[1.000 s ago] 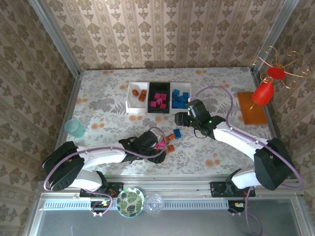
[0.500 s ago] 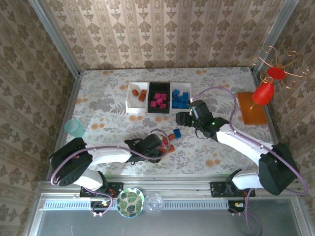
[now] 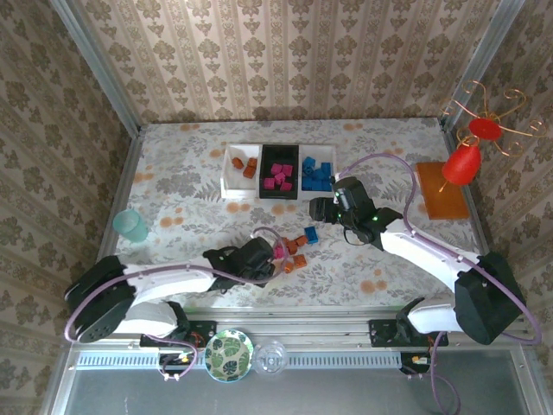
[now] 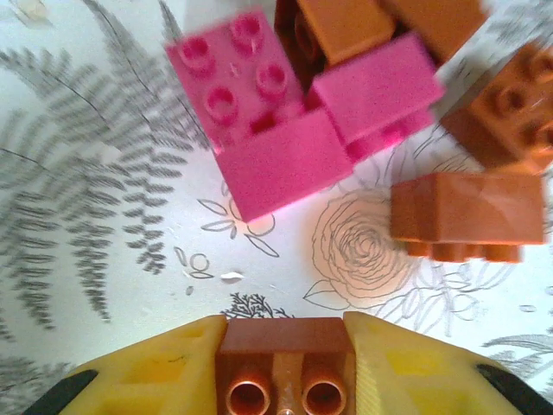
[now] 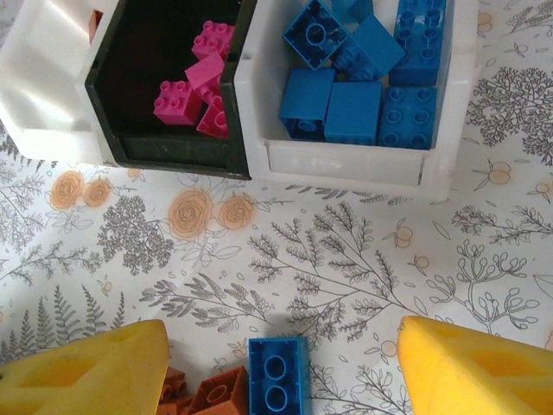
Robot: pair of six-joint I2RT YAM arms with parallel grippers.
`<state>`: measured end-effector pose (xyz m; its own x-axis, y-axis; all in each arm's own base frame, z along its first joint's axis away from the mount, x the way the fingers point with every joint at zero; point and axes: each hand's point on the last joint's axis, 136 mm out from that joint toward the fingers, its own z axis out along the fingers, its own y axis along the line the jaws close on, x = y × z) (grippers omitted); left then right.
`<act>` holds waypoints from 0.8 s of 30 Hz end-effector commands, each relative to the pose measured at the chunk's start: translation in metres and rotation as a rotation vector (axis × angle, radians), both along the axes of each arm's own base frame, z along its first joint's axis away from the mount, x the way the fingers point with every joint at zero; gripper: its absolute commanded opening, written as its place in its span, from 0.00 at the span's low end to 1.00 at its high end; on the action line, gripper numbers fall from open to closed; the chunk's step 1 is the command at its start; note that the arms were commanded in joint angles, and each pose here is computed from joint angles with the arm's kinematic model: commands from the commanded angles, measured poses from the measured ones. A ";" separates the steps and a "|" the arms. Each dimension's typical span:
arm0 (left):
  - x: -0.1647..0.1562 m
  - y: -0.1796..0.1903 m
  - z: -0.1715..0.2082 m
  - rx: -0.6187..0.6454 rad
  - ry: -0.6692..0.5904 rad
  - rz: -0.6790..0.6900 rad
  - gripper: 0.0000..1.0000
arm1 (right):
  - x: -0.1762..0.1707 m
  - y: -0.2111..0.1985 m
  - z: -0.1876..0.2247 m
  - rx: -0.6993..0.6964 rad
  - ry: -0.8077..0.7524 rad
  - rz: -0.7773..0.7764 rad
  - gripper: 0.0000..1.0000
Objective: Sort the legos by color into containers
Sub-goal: Pick up the lego from the middle-left of the table, then place the lego in the container.
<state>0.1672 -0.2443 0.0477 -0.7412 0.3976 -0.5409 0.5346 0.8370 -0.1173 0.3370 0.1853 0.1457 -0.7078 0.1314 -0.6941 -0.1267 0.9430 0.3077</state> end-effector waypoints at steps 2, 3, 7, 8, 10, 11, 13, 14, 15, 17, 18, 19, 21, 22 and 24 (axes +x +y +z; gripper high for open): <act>0.021 0.016 0.044 -0.058 -0.080 0.061 0.37 | 0.002 -0.005 0.006 0.017 -0.027 -0.033 0.72; 0.028 0.019 0.055 -0.086 -0.088 0.073 0.37 | 0.001 -0.004 0.006 0.020 -0.026 -0.031 0.72; 0.077 0.037 0.100 -0.177 -0.159 0.173 0.36 | -0.002 -0.007 0.004 0.018 -0.024 -0.036 0.72; 0.090 0.039 0.111 -0.195 -0.184 0.192 0.36 | -0.003 -0.008 0.002 0.016 -0.020 -0.038 0.72; 0.121 0.043 0.131 -0.215 -0.235 0.235 0.36 | -0.005 -0.008 0.000 0.021 -0.013 -0.037 0.72; 0.137 0.045 0.139 -0.219 -0.256 0.256 0.36 | -0.005 -0.008 -0.001 0.022 -0.011 -0.037 0.72; 0.167 0.049 0.144 -0.224 -0.267 0.294 0.36 | -0.007 -0.009 -0.004 0.019 -0.004 -0.040 0.72; 0.183 0.051 0.145 -0.224 -0.270 0.312 0.36 | -0.009 -0.010 -0.005 0.016 -0.002 -0.041 0.72; 0.196 0.051 0.141 -0.215 -0.259 0.322 0.36 | -0.010 -0.011 -0.005 0.014 0.000 -0.040 0.72; 0.223 0.053 0.132 -0.194 -0.241 0.347 0.35 | -0.014 -0.014 -0.005 0.011 0.002 -0.041 0.72; 0.233 0.050 0.130 -0.187 -0.236 0.349 0.35 | -0.015 -0.015 -0.006 0.012 0.003 -0.041 0.72; 0.247 0.056 0.126 -0.177 -0.233 0.372 0.35 | -0.017 -0.015 -0.005 0.013 0.003 -0.038 0.72; 0.269 0.060 0.121 -0.153 -0.231 0.393 0.35 | -0.021 -0.016 -0.006 0.018 0.008 -0.034 0.72; 0.278 0.061 0.117 -0.138 -0.227 0.400 0.35 | -0.023 -0.016 -0.006 0.021 0.010 -0.033 0.72; 0.294 0.062 0.106 -0.115 -0.204 0.414 0.35 | -0.027 -0.017 -0.006 0.022 0.010 -0.033 0.72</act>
